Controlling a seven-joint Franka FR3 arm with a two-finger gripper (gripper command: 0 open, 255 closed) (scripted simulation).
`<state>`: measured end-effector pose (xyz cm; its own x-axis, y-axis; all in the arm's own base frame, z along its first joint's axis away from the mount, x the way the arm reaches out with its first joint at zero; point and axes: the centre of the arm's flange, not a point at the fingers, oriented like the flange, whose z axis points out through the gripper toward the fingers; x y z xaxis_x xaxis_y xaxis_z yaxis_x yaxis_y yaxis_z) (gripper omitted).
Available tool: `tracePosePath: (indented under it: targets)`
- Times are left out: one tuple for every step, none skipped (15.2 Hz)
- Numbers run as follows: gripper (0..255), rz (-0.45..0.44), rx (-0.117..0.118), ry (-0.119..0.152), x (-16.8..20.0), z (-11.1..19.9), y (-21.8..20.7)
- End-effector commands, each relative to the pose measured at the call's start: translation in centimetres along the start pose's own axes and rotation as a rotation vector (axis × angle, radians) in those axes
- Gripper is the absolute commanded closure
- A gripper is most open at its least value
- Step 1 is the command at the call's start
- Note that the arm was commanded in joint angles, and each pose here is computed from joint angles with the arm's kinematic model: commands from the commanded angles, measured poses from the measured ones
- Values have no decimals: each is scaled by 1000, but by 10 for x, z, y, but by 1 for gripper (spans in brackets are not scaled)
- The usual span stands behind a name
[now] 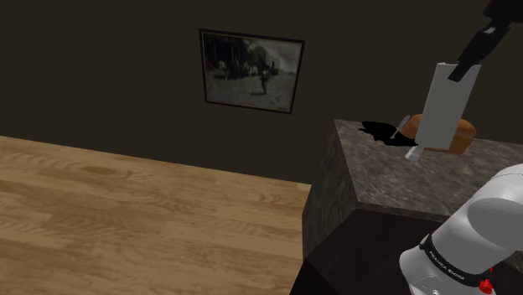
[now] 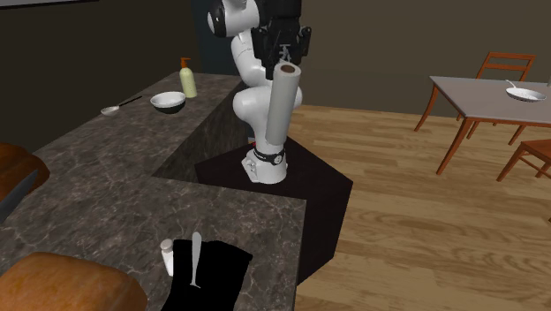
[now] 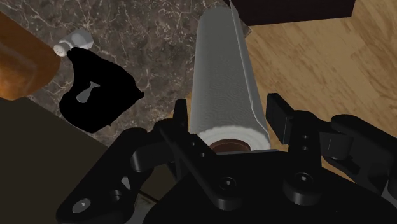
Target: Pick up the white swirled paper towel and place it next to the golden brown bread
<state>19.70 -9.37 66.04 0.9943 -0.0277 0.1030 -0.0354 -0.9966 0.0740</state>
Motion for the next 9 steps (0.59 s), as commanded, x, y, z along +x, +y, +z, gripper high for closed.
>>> tracePosePath:
  targets:
    - [255, 0, 0, 0, 1, -11, 2]
    - [255, 0, 0, 0, 2, -16, 2]
    - [255, 0, 0, 0, 2, -21, 3]
    - [255, 0, 0, 0, 3, -27, 3]
    - [255, 0, 0, 0, 3, -32, 3]
    - [255, 0, 0, 0, 4, -36, 4]
    - [255, 0, 0, 0, -1, -35, 16]
    - [255, 0, 0, 0, -6, -35, 28]
    - [255, 0, 0, 0, -10, -35, 41]
